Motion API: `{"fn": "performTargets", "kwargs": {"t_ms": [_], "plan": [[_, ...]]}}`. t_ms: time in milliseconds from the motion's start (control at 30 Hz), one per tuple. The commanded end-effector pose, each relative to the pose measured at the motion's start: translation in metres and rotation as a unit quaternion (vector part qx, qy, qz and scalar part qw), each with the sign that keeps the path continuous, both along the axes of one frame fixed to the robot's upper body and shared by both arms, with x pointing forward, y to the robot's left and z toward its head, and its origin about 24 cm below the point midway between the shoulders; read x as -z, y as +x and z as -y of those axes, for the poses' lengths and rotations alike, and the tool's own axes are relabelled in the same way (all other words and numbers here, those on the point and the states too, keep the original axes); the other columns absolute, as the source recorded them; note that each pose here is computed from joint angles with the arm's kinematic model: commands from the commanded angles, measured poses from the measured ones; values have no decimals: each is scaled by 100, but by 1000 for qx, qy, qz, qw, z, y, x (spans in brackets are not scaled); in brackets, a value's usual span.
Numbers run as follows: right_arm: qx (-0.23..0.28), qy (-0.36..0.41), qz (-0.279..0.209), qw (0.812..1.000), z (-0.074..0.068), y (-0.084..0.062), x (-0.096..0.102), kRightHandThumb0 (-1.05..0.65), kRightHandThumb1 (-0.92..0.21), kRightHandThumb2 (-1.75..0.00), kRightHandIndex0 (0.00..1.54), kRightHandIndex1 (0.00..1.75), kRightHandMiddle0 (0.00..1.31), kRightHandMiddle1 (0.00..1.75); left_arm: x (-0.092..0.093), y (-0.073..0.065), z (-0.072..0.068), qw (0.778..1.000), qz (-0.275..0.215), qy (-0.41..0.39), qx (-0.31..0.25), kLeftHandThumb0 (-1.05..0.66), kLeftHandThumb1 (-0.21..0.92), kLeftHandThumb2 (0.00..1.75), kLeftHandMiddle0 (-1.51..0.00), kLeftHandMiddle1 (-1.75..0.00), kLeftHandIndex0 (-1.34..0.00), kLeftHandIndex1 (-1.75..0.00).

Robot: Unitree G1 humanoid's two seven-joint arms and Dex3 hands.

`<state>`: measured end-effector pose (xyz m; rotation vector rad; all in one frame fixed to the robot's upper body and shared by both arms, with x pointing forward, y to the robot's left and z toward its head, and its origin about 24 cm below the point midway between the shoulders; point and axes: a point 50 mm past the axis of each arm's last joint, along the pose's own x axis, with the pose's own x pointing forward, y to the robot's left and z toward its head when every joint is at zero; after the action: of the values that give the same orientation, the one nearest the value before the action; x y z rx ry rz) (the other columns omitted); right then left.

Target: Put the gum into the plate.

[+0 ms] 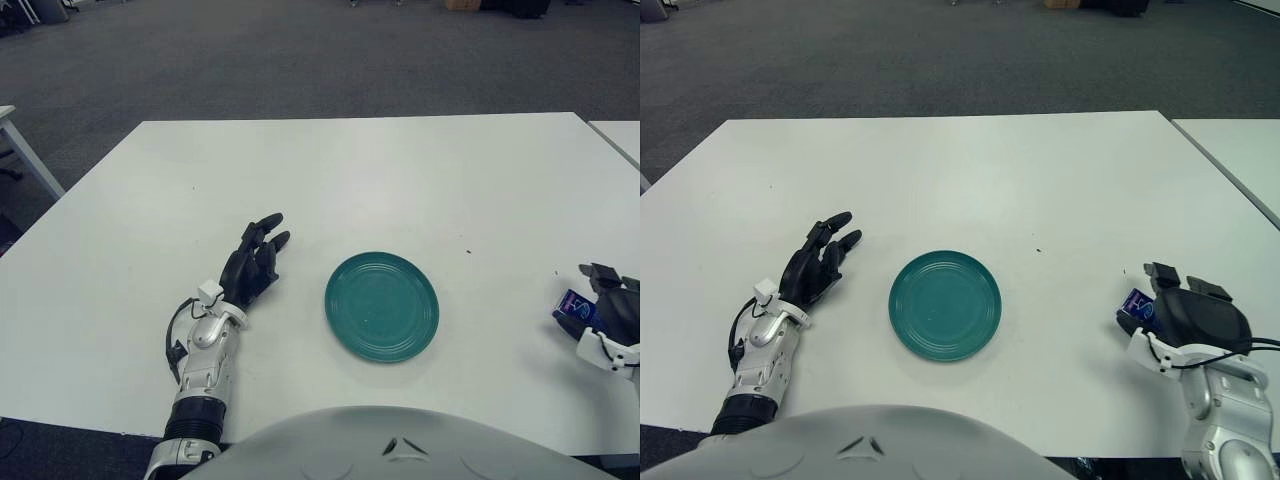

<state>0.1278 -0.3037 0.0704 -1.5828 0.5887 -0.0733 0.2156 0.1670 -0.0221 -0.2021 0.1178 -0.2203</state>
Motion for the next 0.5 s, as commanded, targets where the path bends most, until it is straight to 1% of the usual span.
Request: {"fn": "performTargets", "kwargs": {"t_ms": [0, 233, 467], "plan": [[41, 45, -72, 996, -12, -41, 38, -105, -92, -84, 28, 3, 0, 50, 18, -14, -4, 998, -63, 6, -9, -89, 92, 75, -17, -51, 0, -75], [43, 49, -68, 996, -12, -37, 54, -105, -92, -80, 27, 3, 0, 51, 16, -13, -2, 998, -64, 4, -11, -87, 92, 75, -17, -50, 0, -73], [47, 45, -62, 996, -10, -33, 63, -105, -92, -79, 26, 2, 0, 49, 13, -14, -1, 998, -56, -2, -7, -86, 92, 74, -18, -49, 0, -76]]}}
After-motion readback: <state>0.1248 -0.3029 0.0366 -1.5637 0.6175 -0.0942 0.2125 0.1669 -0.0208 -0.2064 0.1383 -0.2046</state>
